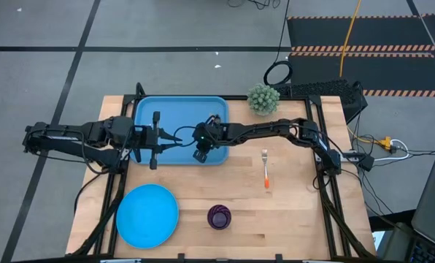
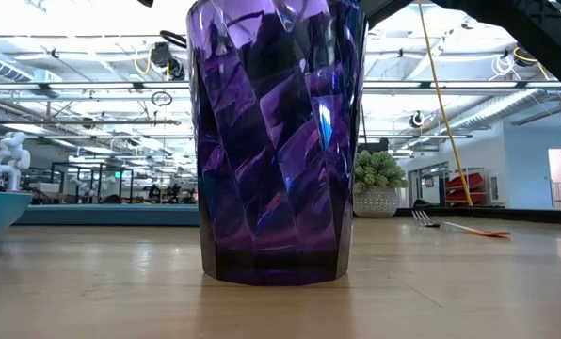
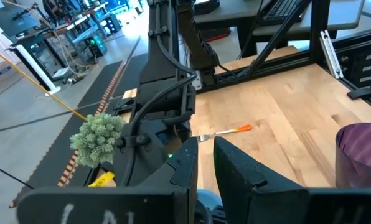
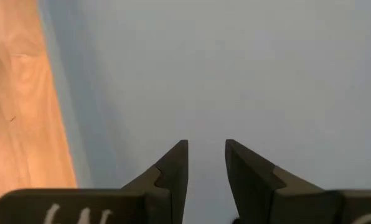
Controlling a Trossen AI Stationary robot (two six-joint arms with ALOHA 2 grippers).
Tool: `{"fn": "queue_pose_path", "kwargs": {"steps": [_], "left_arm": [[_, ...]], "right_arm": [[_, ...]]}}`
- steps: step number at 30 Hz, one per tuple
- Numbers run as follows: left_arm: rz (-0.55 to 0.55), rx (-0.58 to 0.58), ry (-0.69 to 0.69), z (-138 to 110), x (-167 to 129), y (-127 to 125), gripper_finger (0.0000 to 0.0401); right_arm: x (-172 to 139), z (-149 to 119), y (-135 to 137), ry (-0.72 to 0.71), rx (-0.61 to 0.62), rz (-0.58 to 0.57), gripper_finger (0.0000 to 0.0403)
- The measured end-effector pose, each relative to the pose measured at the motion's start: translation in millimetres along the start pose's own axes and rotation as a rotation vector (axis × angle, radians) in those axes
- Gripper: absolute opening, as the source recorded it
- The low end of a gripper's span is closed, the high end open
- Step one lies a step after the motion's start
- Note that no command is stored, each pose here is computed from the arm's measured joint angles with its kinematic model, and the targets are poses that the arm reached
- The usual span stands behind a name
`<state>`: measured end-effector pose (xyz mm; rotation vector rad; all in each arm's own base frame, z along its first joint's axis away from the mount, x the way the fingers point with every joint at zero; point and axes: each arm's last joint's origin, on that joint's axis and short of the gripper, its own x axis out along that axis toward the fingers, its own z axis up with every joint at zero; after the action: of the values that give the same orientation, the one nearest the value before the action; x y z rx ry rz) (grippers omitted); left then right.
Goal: Pick and place plate/cup/fork/spoon on tray
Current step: Put the black spoon onto the right side of the blue plastic serving tray
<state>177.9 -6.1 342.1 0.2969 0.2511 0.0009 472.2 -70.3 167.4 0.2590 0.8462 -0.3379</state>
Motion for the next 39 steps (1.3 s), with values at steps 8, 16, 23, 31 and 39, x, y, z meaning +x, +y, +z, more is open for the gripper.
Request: {"fn": "queue_pose_path", "kwargs": {"steps": [8, 16, 23, 31, 39], "left_arm": [[-0.012, 0.007, 0.042, -4.1, 0.0, -1.2, 0.0056], [-0.010, 0.009, 0.040, -3.8, 0.0, -1.1, 0.0056], [-0.009, 0.015, 0.039, -3.8, 0.0, -0.8, 0.0056], [-0.009, 0.015, 0.038, -3.7, 0.0, -0.8, 0.0056], [-0.009, 0.013, 0.037, -3.6, 0.0, -0.8, 0.0056]], "right_arm": [[0.0, -0.6, -0.2, 0.006, -0.044, -0.002, 0.0100], [8.4, -20.1, -6.0, 0.059, -0.066, -0.049, 0.0100], [14.6, -35.6, -9.8, 0.096, -0.073, -0.058, 0.0100], [14.9, -37.3, -10.3, 0.104, -0.074, -0.061, 0.0100], [14.7, -39.0, -10.8, 0.122, -0.065, -0.066, 0.0100]]}}
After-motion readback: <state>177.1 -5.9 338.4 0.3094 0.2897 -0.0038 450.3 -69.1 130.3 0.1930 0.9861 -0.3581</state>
